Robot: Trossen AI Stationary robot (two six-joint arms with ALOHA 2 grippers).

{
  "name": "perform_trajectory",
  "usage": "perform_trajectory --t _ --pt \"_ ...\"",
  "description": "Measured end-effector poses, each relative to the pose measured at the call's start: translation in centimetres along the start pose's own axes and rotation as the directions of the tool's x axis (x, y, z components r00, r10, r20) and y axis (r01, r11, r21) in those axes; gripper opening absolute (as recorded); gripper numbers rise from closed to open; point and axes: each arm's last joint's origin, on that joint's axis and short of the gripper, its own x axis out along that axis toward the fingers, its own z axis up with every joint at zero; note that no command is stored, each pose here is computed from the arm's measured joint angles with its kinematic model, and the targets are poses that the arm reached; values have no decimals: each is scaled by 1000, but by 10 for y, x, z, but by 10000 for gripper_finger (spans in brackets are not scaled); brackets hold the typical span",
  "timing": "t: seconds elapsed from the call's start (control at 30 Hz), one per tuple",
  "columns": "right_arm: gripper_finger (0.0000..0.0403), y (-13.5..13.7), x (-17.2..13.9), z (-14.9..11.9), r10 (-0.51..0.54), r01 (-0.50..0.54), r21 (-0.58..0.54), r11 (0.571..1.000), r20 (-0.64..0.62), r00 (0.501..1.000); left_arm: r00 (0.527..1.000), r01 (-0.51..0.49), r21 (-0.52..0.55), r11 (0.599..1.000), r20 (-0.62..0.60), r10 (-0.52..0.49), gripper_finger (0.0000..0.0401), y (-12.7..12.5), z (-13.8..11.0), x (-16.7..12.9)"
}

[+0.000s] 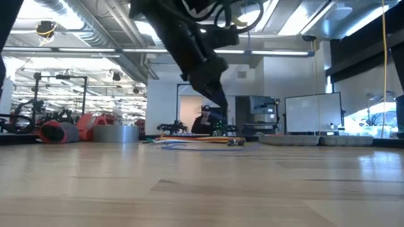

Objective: Coil cords
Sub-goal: Coil the blue wire on the black spool

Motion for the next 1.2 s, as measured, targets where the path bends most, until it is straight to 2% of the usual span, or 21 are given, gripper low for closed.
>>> perform_trajectory --t 0.2,0.47,0.57,0.7,0.8,0.93,1.07,1.2 --pt "1 -1 1 4 -4 3 -27 1000 -33 999 994 23 61 998 -108 -16 26 -17 -16 4" --pt "1 2 1 -2 -21 14 -74 997 -95 995 995 68 121 990 -78 -58 125 -32 -11 -15" --pt "1 4 1 -5 -11 1 -86 996 -116 993 997 81 102 991 -22 -80 149 -28 4 -42" --pt "1 1 -1 -4 5 -11 -57 998 -111 994 993 99 39 994 58 -101 158 -18 15 -72" --pt "1 -4 -4 -4 15 -20 -40 999 -124 992 994 93 68 993 52 -96 156 -8 14 -80" --pt "1 -5 -6 -14 56 -61 -23 998 -172 984 984 84 37 996 151 -89 155 8 12 -80" --pt "1 -6 -6 -47 71 -73 -1 997 -220 973 936 194 -10 981 300 -182 155 26 13 -71" --pt "1 -5 -5 -92 83 -75 41 996 -260 962 835 325 -34 945 479 -270 154 39 20 -66"
